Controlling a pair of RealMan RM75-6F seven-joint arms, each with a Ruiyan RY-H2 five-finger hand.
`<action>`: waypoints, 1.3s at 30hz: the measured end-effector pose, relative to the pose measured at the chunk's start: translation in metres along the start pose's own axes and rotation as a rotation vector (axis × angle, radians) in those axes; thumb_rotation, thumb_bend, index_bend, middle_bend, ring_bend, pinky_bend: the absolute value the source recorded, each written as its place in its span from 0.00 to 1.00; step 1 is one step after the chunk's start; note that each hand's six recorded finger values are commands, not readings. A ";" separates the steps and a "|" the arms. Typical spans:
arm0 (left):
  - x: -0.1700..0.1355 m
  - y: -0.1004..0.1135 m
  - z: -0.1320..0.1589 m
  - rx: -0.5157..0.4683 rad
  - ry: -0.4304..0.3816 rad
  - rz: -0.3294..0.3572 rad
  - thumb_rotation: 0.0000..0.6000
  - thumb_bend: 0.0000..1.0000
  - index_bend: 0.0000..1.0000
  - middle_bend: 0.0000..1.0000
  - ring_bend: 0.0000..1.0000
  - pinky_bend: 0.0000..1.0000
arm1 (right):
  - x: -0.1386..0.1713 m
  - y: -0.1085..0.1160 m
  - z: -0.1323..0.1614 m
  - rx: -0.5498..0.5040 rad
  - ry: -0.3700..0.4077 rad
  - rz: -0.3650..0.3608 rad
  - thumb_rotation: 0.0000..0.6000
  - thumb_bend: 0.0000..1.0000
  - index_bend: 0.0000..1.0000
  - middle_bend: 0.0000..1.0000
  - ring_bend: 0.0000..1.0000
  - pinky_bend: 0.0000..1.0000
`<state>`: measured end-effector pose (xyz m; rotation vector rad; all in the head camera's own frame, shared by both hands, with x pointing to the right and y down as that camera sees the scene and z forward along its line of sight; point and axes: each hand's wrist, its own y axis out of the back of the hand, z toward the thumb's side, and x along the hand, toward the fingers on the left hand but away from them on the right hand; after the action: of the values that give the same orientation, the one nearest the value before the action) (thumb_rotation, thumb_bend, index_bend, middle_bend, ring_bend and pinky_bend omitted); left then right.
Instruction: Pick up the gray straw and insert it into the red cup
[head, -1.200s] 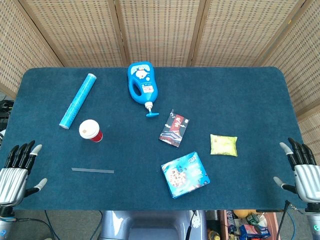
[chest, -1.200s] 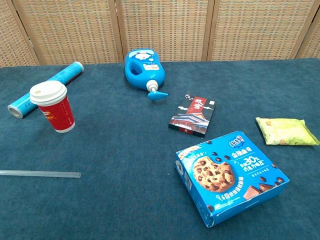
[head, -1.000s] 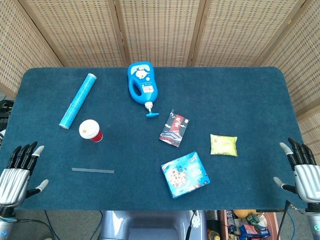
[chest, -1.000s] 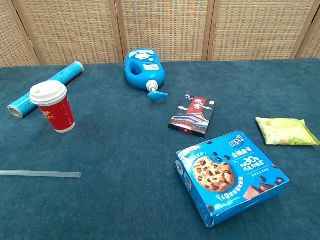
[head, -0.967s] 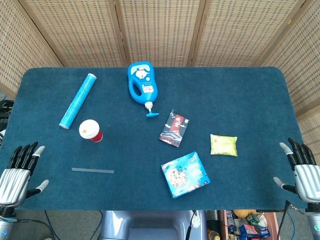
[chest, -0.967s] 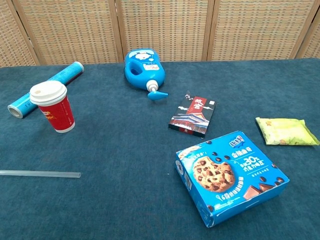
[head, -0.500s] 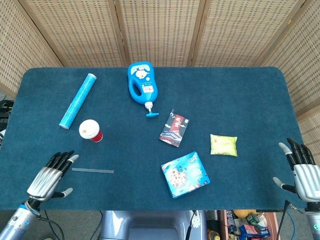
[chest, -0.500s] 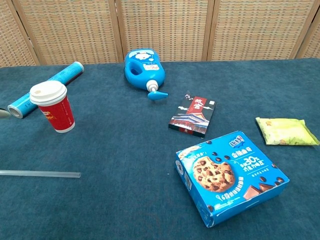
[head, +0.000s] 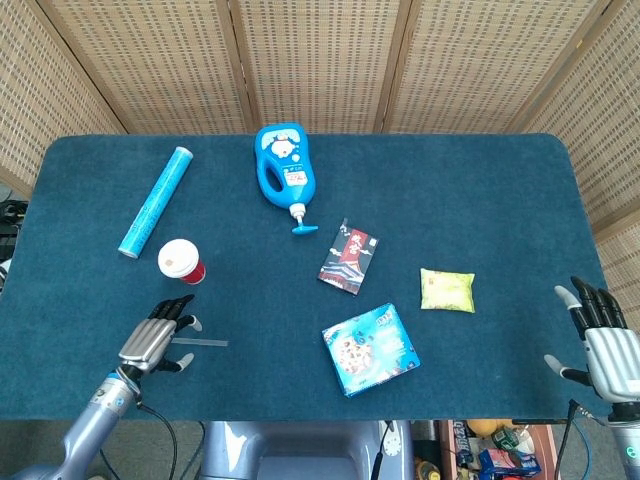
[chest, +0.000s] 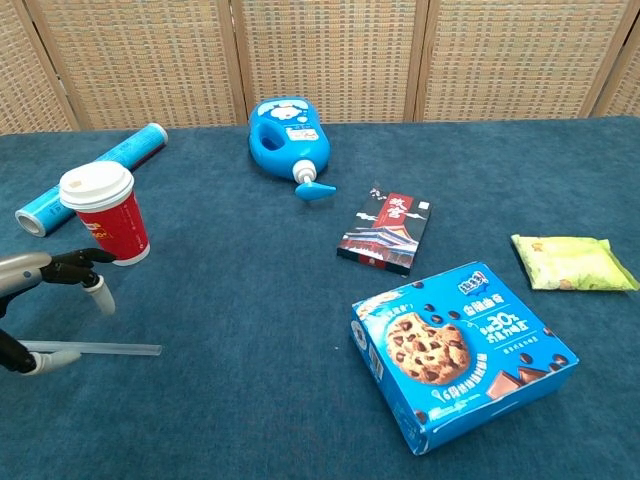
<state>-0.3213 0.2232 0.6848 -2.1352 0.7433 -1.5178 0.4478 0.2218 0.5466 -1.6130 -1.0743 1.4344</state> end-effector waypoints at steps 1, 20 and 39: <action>0.002 -0.001 0.002 0.000 0.002 0.005 1.00 0.34 0.35 0.00 0.00 0.00 | 0.000 0.000 0.000 0.000 0.001 0.001 1.00 0.00 0.00 0.00 0.00 0.00; 0.022 -0.021 0.024 0.019 0.027 0.029 1.00 0.34 0.47 0.00 0.00 0.00 | -0.001 0.000 -0.002 -0.011 -0.004 0.008 1.00 0.00 0.00 0.00 0.00 0.00; 0.030 -0.031 0.031 0.059 0.019 0.026 1.00 0.37 0.48 0.00 0.00 0.00 | -0.003 -0.002 -0.004 -0.016 -0.010 0.019 1.00 0.00 0.00 0.00 0.00 0.00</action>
<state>-0.2780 0.2286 0.7157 -2.0634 0.7214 -1.5301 0.4517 0.2204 0.5499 -1.6327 -1.0817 1.4513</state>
